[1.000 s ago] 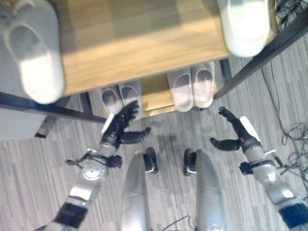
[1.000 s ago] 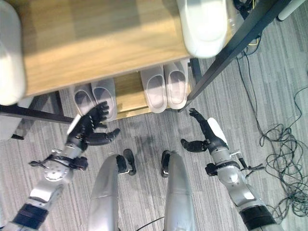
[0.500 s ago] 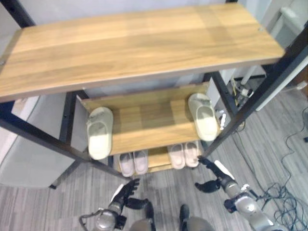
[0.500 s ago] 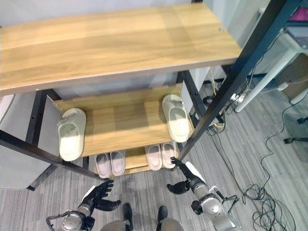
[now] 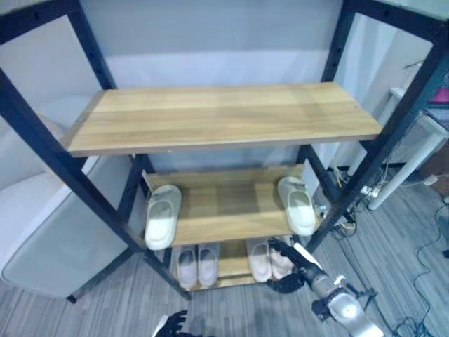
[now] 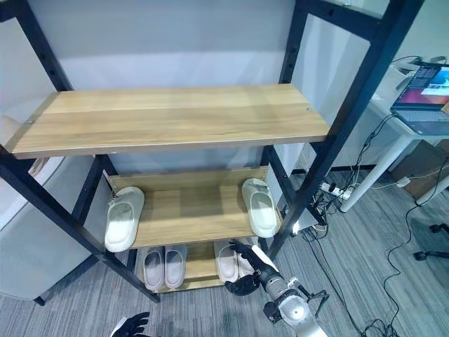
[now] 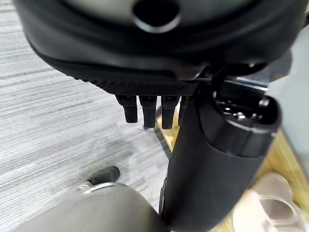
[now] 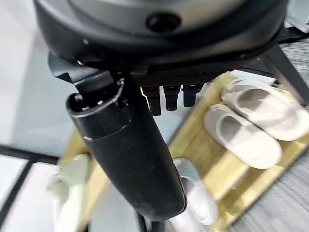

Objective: Arrange the slippers neatly on the shoe rack.

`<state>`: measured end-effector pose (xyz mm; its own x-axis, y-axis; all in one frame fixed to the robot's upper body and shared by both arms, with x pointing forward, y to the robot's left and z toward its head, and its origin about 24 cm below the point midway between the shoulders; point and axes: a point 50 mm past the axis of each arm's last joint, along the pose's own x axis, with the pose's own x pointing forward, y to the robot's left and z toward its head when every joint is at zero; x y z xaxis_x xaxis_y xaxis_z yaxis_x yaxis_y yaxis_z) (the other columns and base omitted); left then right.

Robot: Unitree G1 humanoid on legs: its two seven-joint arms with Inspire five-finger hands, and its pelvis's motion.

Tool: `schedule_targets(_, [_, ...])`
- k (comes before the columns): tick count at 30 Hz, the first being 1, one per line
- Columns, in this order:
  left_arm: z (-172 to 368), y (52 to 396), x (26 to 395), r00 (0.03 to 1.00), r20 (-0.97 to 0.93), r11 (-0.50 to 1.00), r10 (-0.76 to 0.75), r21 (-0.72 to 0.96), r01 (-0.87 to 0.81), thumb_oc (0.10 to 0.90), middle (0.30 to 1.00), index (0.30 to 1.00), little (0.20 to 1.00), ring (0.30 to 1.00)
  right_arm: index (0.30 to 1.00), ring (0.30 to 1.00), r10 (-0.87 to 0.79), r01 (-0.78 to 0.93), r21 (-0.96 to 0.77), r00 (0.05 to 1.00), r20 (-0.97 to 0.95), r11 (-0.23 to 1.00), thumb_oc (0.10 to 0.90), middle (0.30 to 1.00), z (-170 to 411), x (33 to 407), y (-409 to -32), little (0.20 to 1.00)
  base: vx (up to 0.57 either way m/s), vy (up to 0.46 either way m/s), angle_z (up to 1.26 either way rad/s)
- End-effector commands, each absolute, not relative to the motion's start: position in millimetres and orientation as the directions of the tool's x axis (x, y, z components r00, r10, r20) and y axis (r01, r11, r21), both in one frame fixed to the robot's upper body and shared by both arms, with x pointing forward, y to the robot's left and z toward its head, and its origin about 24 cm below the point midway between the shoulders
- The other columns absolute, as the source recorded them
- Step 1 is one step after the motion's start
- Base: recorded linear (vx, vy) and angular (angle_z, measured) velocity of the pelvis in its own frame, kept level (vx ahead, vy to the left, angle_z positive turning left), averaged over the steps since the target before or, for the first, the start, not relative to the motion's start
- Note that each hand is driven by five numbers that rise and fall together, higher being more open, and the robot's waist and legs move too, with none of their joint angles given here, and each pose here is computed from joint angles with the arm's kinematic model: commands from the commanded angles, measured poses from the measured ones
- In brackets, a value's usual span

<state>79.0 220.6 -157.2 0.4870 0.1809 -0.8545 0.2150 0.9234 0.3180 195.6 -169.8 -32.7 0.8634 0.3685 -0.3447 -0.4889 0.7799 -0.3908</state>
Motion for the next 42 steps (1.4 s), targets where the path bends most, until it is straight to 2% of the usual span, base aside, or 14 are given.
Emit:
schedule_targets(1, [-163.7,212.0,67.0,0.442,-0.883,0.89,0.159,0.322,0.323,0.8,0.9,0.9,0.9,0.9,0.9,0.9,0.477,-0.454,-0.368,0.878,-0.031,0.812,0.8,0.9,26.8,220.3,-151.2,0.9,0.0,0.0,0.0])
schedule_targets(5, [-164.9,206.9,65.9,0.439,-0.886,0.894,0.148,0.31,0.325,0.8,0.9,0.9,0.9,0.9,0.9,0.9,0.49,-0.414,-0.392,0.864,0.113,0.821,0.8,0.9,60.0,227.4,-148.8,0.9,0.03,0.005,0.01])
schedule_targets(8, [-165.6,203.2,65.1,0.437,-0.888,0.895,0.14,0.303,0.329,0.8,0.9,0.9,0.9,0.9,0.9,0.9,0.482,-0.342,-0.483,0.853,0.201,0.806,0.8,0.9,81.8,233.8,-151.1,0.9,0.01,0.006,0.0])
schedule_targets(11, [-166.0,200.0,63.9,0.438,-0.889,0.89,0.13,0.299,0.343,0.8,0.9,0.9,0.9,0.9,0.9,0.9,0.474,-0.183,-0.661,0.83,0.293,0.728,0.8,0.9,106.9,248.5,-155.1,0.9,0.04,0.018,-0.01])
schedule_targets(13, [-166.0,199.8,64.6,0.44,-0.889,0.891,0.13,0.299,0.342,0.8,0.9,0.9,0.9,0.9,0.9,0.9,0.474,-0.18,-0.662,0.83,0.295,0.727,0.8,0.9,106.9,248.9,-154.7,0.9,0.0,0.0,0.0])
schedule_targets(14, [-165.8,200.1,63.7,0.442,-0.888,0.884,0.126,0.302,0.355,0.8,0.9,0.9,0.9,0.9,0.9,0.9,0.474,-0.093,-0.737,0.817,0.329,0.67,0.8,0.9,119.0,258.0,-157.8,0.9,0.06,0.029,0.01])
schedule_targets(16, [-165.5,200.0,65.6,0.447,-0.886,0.879,0.123,0.306,0.366,0.8,0.9,0.9,0.9,0.9,0.9,0.9,0.463,-0.011,-0.778,0.809,0.362,0.628,0.8,0.9,128.2,270.0,-158.3,0.9,0.02,0.038,-0.01])
schedule_targets(21, [-163.4,204.3,71.2,0.465,-0.876,0.864,0.126,0.327,0.382,0.8,0.9,0.9,0.9,0.9,0.9,0.9,0.39,0.137,-0.851,0.844,0.368,0.507,0.8,0.9,135.4,305.2,-170.5,0.9,0.01,0.016,0.03])
schedule_targets(26, [-162.4,208.2,73.6,0.47,-0.873,0.857,0.13,0.338,0.389,0.8,0.9,0.9,0.9,0.9,0.9,0.9,0.33,0.196,-0.889,0.878,0.347,0.413,0.8,0.9,137.2,328.2,-182.4,0.9,0.01,0.018,0.07])
schedule_targets(29, [-162.1,210.6,74.7,0.471,-0.872,0.846,0.131,0.346,0.405,0.8,0.9,0.9,0.9,0.9,0.9,0.9,0.295,0.21,-0.931,0.908,0.299,0.298,0.8,0.9,137.8,345.3,-192.3,0.9,0.01,0.019,0.12])
schedule_targets(42, [-161.0,214.0,82.3,0.477,-0.867,0.847,0.147,0.359,0.392,0.8,0.9,0.9,0.9,0.9,0.9,0.9,0.211,0.237,-0.971,0.948,0.236,0.025,0.8,0.9,153.9,366.3,-224.7,0.9,0.0,0.015,0.07])
